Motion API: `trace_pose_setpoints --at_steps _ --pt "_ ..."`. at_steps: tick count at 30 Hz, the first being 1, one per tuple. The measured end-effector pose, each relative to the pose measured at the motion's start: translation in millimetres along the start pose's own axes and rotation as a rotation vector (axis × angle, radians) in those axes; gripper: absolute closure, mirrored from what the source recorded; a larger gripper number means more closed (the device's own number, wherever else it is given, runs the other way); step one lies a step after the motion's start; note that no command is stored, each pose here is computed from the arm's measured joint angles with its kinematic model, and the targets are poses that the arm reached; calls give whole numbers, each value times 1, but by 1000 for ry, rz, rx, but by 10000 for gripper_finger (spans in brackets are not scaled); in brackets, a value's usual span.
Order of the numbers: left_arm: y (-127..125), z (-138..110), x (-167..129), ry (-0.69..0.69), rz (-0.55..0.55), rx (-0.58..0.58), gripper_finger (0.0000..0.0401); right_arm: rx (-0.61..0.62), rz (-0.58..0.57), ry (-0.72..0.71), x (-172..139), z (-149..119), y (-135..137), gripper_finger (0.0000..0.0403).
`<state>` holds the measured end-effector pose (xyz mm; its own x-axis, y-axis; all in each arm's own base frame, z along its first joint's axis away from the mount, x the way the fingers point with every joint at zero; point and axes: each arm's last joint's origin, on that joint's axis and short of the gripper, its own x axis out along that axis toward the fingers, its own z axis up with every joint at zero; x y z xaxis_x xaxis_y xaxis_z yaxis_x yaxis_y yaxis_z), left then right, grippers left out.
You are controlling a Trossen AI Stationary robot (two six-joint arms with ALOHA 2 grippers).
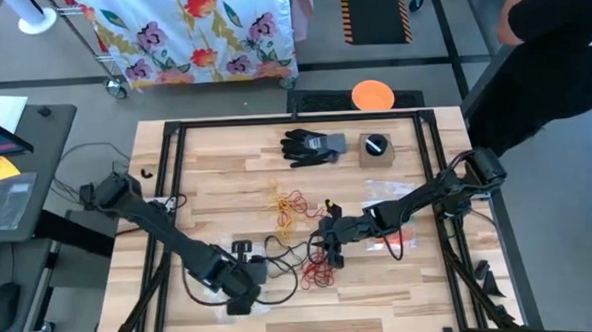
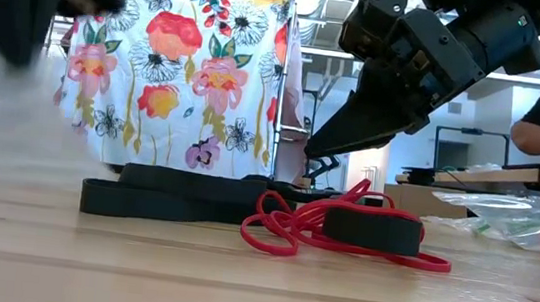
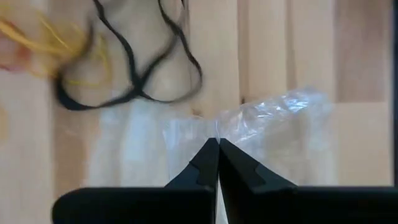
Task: Sort rubber bands
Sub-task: Open the transparent zip bag
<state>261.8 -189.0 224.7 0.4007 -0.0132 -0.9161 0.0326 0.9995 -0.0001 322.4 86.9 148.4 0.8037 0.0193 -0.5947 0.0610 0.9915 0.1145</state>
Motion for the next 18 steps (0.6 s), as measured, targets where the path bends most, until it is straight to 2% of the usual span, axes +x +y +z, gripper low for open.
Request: trace_pose_setpoints --at_steps 4,8,12,18 --pt "3 0 -30 -93 9 1 400 1 0 0 0 0 0 280" --pt "6 -8 -38 -105 -3 -33 400 15 0 1 0 0 0 280" --pt "6 -15 -26 -49 12 -49 400 13 -3 10 0 -1 0 280" --pt "3 -25 -1 74 -69 -71 400 15 -6 18 0 -2 -1 280"
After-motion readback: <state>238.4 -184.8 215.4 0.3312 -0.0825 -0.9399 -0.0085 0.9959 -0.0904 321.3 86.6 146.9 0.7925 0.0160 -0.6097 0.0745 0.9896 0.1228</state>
